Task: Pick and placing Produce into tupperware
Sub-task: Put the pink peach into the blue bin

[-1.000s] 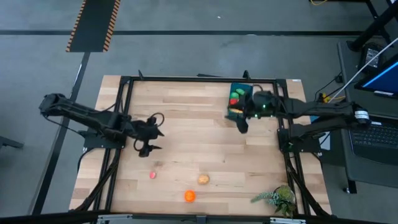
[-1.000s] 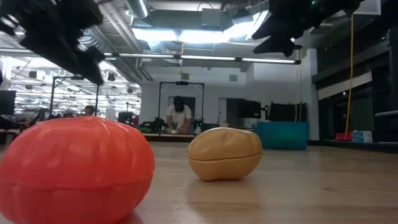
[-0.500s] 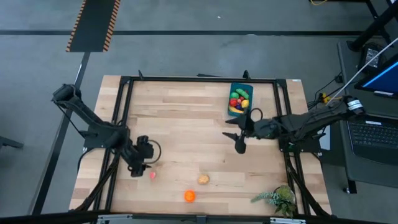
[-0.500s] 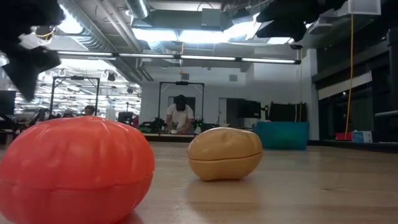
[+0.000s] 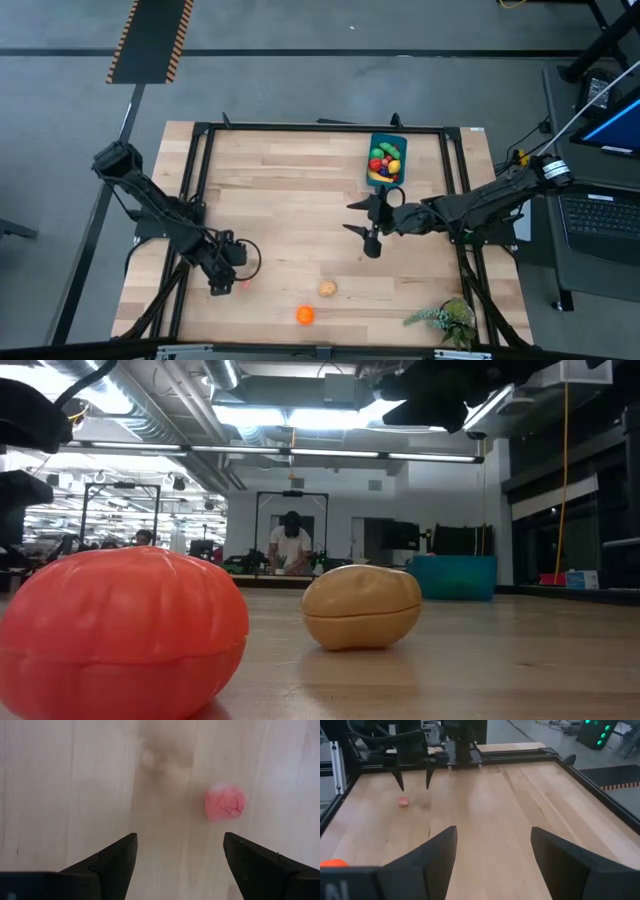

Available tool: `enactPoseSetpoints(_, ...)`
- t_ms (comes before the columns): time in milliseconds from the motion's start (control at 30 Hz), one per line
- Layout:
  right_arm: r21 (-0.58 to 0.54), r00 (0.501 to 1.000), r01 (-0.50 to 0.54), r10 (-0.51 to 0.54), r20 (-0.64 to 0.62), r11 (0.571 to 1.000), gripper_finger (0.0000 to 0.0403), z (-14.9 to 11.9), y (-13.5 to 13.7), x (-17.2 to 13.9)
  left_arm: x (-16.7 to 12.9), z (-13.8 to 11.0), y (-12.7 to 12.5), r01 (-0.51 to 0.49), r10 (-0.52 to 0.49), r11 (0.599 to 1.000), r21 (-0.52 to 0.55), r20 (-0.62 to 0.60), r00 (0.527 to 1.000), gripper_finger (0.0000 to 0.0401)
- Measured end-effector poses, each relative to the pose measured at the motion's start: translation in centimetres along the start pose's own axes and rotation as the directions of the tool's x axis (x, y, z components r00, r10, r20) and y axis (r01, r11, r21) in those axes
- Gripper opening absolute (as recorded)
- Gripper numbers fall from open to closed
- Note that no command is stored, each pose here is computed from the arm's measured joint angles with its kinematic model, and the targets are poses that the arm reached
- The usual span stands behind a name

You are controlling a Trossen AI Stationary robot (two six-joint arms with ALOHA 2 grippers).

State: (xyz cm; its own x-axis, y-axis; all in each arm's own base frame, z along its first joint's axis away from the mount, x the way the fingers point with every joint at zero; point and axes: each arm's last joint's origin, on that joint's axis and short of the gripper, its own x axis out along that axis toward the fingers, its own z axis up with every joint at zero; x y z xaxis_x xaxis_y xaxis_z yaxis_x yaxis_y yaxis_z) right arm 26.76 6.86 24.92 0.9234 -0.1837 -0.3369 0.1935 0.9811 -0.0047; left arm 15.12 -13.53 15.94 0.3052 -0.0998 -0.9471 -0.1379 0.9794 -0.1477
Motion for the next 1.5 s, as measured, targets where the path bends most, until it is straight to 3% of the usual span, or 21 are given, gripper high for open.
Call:
enactPoseSetpoints(433, 0.006, 1.0, 0.0, 0.0, -0.002, 1.0, 0.0255, 0.0, 0.0, 0.0, -0.1, 0.3, -2.0, 0.152, -0.154, 0.988, 0.026, 0.086, 0.984, 0.0286)
enactPoseSetpoints(633, 0.018, 1.0, 0.003, -0.003, -0.022, 1.0, 0.0255, -0.5, 0.2, 0.6, 0.7, -0.2, -2.5, 0.095, -0.098, 0.995, 0.033, 0.123, 0.988, 0.0286)
enactPoseSetpoints(1000, 0.013, 1.0, 0.004, -0.003, -0.025, 1.0, 0.0255, -0.8, 0.4, 1.0, 3.8, -0.6, -2.7, -0.026, 0.022, 0.998, 0.05, 0.069, 0.997, 0.0286)
enactPoseSetpoints(1500, 0.113, 0.999, 0.011, -0.007, -0.042, 0.994, 0.0255, -1.0, 0.3, 1.0, 4.0, -0.4, -2.8, -0.039, 0.036, 0.999, 0.02, 0.114, 0.993, 0.0286)
